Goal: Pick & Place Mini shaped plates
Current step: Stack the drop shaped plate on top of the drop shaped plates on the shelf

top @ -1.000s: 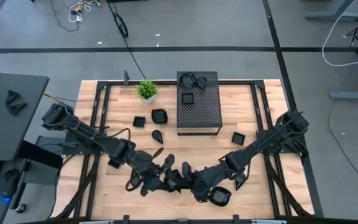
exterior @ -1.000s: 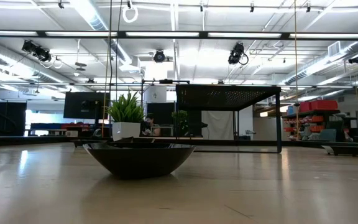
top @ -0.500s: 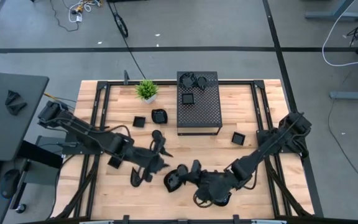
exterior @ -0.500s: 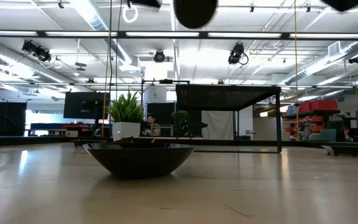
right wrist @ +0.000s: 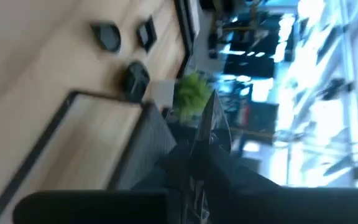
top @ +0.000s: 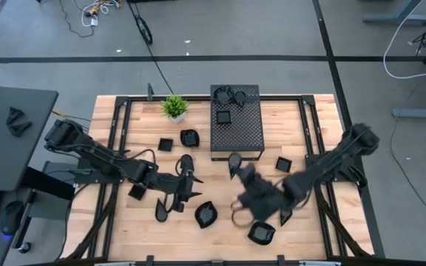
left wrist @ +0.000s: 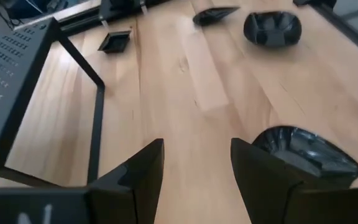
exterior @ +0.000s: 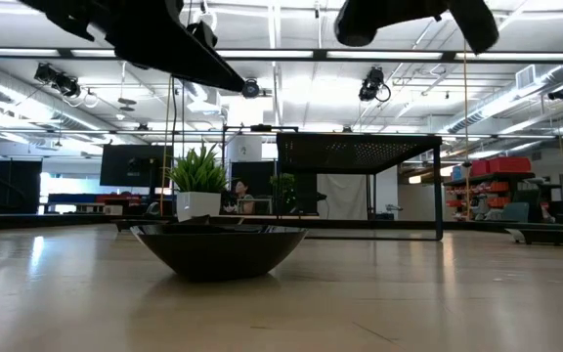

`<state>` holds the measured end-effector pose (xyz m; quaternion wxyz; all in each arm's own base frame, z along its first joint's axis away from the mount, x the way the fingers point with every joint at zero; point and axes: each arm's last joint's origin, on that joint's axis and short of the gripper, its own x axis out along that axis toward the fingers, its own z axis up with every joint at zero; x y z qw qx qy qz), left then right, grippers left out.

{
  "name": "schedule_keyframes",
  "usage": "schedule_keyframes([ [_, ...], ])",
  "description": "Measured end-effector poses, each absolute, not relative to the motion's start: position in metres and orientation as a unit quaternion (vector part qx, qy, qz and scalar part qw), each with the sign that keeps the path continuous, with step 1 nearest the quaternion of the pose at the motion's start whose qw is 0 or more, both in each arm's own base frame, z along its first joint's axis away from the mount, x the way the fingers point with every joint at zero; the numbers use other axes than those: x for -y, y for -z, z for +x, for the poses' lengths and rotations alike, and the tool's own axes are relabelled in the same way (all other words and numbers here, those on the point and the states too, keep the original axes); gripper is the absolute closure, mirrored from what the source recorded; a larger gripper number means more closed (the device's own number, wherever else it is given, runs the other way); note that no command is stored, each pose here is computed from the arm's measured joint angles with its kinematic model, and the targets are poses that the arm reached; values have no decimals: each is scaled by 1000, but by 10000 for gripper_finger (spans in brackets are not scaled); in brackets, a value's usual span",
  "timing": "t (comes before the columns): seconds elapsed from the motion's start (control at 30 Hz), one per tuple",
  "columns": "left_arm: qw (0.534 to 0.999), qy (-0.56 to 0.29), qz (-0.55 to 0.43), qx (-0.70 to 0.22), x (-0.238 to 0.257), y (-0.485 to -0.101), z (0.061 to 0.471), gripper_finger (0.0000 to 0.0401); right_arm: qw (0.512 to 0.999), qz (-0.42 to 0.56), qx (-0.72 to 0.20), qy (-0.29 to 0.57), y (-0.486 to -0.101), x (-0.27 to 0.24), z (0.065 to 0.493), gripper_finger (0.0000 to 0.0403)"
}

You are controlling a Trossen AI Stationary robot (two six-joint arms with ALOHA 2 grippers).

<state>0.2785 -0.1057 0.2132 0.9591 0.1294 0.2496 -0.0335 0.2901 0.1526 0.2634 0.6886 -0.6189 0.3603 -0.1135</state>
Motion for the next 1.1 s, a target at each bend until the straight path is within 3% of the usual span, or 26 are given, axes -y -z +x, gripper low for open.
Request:
schedule_keyframes([
  [0.17,965,31,118,-232,105,-207,276,209,727,-556,-391,99,-300,-88,284,360],
  [0.33,967,28,118,-225,102,-208,278,209,732,-536,-418,52,-316,-22,284,360],
  [0.7,970,22,127,-208,98,-211,281,209,757,-447,-476,25,-303,94,279,344],
  [1.1,972,1,128,-195,86,-214,287,209,746,-445,-495,36,-289,148,275,305],
])
